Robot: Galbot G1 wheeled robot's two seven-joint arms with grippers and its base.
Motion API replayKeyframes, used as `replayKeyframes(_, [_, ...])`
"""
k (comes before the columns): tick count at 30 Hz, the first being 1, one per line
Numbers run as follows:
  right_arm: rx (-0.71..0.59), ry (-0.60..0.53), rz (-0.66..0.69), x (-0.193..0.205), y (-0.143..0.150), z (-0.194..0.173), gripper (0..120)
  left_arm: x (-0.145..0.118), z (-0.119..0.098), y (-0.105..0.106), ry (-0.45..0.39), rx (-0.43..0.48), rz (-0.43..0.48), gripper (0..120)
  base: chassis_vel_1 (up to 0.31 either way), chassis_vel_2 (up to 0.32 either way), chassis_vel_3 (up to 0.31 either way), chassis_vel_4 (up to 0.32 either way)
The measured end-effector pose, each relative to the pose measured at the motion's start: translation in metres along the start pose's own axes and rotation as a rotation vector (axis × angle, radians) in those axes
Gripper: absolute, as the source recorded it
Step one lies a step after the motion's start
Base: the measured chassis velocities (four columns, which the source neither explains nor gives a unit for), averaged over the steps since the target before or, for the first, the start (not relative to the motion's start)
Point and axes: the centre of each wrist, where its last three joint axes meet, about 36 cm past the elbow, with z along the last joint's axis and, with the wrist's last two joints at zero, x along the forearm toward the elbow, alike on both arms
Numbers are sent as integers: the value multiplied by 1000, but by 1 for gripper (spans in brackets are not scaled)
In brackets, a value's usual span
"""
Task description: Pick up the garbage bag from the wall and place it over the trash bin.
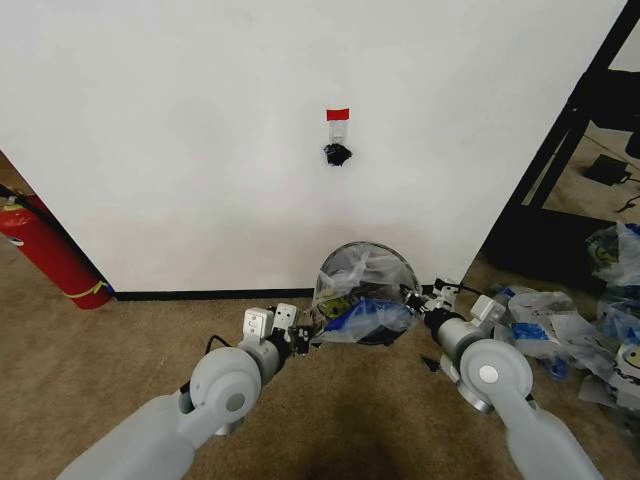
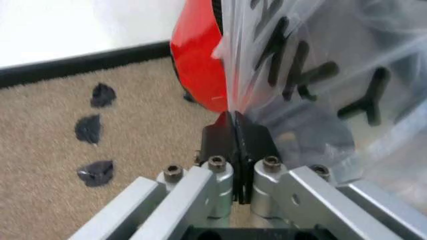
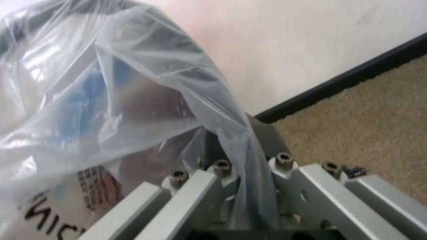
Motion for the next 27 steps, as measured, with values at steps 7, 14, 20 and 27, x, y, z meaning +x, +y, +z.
replayKeyframes(7, [10,-3,23,-10,-5,-1,0,29,-13,13,-35,-54,-26,26,0,0,0,0])
replayKeyframes(14, [23,-10,34,-16,-10,-2,0,66,-11,17,-100,-121,-71,53,0,0,0,0])
replayKeyframes(20, [31,-9,37,-18,-10,0,0,94,-32,5,-228,-172,40,73,0,0,0,0])
replayKeyframes(27, [49,0,29,-16,-6,4,0,91,-56,-16,-256,-209,277,97,0,0,0,0])
